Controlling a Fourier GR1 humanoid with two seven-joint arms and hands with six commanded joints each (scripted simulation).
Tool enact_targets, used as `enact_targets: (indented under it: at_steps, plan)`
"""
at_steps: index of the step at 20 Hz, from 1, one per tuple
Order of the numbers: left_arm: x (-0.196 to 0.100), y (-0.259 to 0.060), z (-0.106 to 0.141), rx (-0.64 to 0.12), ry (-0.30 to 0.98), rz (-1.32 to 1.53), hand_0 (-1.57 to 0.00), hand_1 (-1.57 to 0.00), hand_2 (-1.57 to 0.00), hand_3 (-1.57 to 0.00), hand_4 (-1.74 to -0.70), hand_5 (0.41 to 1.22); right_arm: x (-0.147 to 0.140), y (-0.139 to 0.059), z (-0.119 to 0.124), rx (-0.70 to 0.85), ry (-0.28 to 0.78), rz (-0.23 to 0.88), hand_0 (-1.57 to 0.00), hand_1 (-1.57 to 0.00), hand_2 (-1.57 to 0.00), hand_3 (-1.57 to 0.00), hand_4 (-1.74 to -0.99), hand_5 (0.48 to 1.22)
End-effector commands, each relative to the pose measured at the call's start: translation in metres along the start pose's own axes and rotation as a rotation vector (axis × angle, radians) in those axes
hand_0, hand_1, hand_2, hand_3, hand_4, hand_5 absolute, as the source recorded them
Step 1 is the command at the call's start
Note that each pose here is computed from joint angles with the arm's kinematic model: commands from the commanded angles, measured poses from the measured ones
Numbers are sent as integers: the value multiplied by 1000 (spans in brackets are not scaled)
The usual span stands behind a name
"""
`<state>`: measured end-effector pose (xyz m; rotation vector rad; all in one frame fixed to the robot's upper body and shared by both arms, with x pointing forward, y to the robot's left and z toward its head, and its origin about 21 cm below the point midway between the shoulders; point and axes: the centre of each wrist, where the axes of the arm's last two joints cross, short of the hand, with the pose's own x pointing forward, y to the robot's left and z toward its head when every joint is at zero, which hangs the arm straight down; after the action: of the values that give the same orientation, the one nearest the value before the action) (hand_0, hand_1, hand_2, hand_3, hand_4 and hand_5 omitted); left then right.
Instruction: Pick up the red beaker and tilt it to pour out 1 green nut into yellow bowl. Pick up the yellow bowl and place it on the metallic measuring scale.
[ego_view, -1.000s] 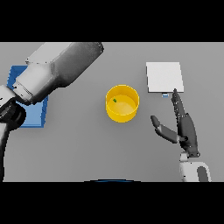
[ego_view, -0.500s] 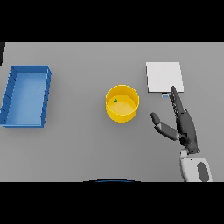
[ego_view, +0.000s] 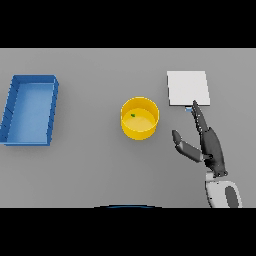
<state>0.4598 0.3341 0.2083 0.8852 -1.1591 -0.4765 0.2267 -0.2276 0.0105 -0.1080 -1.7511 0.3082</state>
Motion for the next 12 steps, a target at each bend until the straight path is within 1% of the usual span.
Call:
enact_targets:
  at_steps: [1, 2, 3, 4, 6, 7, 8, 9, 11, 12]
  plan:
    - [-13, -6, 3, 0, 17, 32, -1571, -1571, -1571, -1568, -1741, 1221, 0, -2, 0, -3, -2, -3, 1, 1, 1, 1, -1129, 659]
    - [-26, -16, 7, -5, 30, 63, -1571, -1571, -1571, -1569, -1741, 1221, 0, -2, 3, 3, -3, -5, 1, 1, 1, 1, -1127, 664]
    - [-39, -29, 13, -8, 40, 86, -1571, -1571, -1571, -1569, -1741, 1221, -1, -3, -2, 1, 9, -8, 1, 1, 1, 1, -1131, 669]
    - [-53, -39, 20, -9, 55, 108, -1571, -1571, -1571, -1570, -1741, 1221, 0, -3, -1, -2, -4, 0, 1, 1, 1, 1, -1141, 673]
    - [-73, -56, 34, -17, 62, 151, -1571, -1571, -1571, -1570, -1741, 1221, 0, -4, 0, 3, -12, 9, 1, 1, 1, 1, -1159, 677]
    - [-80, -64, 41, -20, 89, 158, -1571, -1571, -1571, -1570, -1741, 1221, 1, -4, -1, 1, -12, 17, 1, 1, 1, 1, -1166, 676]
    - [-86, -66, 46, -24, 109, 175, -1571, -1571, -1571, -1570, -1741, 1186, 1, -7, 2, -2, -17, 24, 1, 1, 1, 1, -1175, 676]
    - [-89, -70, 52, -26, 105, 187, -1571, -1571, -1571, -1571, -1741, 1151, -1, -4, 3, 4, -2, 19, 1, 1, 1, 1, -1174, 676]
    - [-92, -76, 58, -25, 131, 200, -1571, -1571, -1571, -1571, -1741, 1050, 1, -2, 1, 8, -11, 4, 1, 1, 1, 1, -1167, 675]
    - [-95, -80, 62, -27, 143, 210, -1571, -1571, -1571, -1571, -1741, 984, 0, -2, 2, 6, -6, 6, 1, 1, 1, 1, -1161, 671]
